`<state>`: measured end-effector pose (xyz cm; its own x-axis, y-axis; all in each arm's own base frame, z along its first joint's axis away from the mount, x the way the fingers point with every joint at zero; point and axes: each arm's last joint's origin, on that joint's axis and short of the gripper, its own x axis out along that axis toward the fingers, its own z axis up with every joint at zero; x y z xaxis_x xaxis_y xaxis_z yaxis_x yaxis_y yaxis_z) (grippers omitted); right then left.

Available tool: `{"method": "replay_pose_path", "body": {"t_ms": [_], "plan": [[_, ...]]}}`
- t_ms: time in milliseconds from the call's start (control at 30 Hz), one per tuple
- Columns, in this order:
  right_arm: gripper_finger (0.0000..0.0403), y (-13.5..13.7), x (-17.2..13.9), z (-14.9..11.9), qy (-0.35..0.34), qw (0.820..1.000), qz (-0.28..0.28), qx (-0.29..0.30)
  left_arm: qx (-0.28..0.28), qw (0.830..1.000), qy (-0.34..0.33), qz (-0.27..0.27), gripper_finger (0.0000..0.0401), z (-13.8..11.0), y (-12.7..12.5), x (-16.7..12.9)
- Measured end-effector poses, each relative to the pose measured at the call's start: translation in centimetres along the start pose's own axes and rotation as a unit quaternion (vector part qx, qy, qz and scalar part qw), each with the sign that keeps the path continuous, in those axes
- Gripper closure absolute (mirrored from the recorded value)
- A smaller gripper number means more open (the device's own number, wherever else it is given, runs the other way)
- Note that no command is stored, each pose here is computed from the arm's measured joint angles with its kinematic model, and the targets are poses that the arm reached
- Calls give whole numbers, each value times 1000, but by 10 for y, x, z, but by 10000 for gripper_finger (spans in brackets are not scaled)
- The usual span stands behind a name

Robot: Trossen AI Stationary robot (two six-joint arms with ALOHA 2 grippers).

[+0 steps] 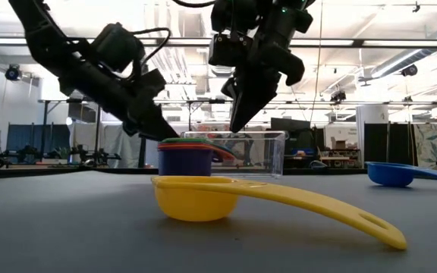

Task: Nest measuring cups in basket
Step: Move the nested measuring cups to the center of the table

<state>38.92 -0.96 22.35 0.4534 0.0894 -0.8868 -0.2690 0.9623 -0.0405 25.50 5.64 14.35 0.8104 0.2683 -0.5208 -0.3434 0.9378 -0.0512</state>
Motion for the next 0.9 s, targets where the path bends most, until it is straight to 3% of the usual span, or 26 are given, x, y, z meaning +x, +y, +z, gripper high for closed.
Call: {"method": "replay_pose_path", "body": {"t_ms": [400, 900], "plan": [[380, 11, -1, -5, 49, 999, -21, 4, 5, 999, 39, 15, 327, 1, 4, 36], [380, 11, -19, -4, 38, 998, -51, 24, 47, 993, 24, -109, 327, 29, -9, 60]]}}
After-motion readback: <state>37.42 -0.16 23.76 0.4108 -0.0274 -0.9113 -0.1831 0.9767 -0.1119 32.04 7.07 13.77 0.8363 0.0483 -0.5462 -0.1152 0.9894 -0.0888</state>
